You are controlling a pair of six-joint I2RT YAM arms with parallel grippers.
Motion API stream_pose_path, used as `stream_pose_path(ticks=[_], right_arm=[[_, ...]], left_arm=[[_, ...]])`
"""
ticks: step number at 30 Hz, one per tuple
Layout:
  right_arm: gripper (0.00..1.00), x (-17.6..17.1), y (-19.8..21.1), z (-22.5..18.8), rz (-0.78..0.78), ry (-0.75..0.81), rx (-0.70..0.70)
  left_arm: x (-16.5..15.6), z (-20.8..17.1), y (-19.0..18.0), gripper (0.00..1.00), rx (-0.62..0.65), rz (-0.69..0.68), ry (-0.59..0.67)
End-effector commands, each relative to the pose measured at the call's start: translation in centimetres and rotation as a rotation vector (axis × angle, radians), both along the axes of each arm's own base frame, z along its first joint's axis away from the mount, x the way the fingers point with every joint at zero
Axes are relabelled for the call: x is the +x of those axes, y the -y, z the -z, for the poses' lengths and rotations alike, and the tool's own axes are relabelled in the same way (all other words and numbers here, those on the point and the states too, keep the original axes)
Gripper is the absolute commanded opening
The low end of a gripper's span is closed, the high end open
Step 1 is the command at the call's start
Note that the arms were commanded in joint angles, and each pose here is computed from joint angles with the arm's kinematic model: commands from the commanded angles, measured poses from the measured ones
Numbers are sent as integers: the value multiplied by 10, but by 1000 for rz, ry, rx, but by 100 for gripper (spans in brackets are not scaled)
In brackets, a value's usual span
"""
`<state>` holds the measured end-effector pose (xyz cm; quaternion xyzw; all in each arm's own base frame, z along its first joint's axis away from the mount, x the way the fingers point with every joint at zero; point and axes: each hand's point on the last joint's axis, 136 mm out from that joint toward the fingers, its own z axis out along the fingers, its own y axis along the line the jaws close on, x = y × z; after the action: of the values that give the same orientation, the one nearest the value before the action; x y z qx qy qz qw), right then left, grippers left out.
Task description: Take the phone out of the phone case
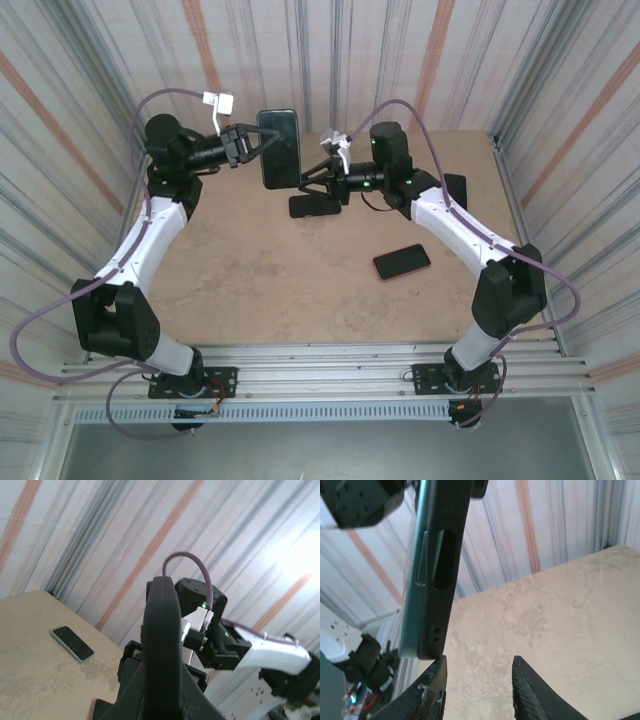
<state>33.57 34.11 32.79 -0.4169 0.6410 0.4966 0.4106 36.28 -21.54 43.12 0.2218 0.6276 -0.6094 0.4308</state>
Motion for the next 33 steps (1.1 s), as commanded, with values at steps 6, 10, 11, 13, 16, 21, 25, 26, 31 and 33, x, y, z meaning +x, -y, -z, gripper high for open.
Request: stream_pose_path(ticks=[6, 10, 11, 13, 16, 21, 25, 26, 31, 33], right_arm=[[41, 33, 29, -35, 224, -241, 233], [41, 34, 24, -36, 250, -314, 306], [41, 34, 22, -33, 257, -323, 301], [41, 35, 22, -30, 269, -333, 313], [40, 34, 18, -34, 243, -349, 345], [40, 34, 14, -33, 227, -370, 356], [39, 32, 7, -32, 206, -376, 351], [39, 32, 5, -31, 200, -378, 345], [39, 30, 0, -29, 180, -385, 330], [38, 30, 1, -30, 182, -384, 333]], left_arm=[[14, -13, -20, 0, -166, -145, -247], [20, -11, -26, 0, -231, -185, -320], [20, -12, -27, 0, -251, -188, -326], [22, -12, -27, 0, -269, -184, -339], [23, -8, -25, 0, -268, -182, -354], [27, -6, -27, 0, -292, -192, -365], [30, -6, -26, 0, -301, -183, -369], [31, -6, -27, 0, -304, -187, -369], [31, -8, -26, 0, -316, -178, -370], [32, -6, -26, 0, -309, -182, -369]])
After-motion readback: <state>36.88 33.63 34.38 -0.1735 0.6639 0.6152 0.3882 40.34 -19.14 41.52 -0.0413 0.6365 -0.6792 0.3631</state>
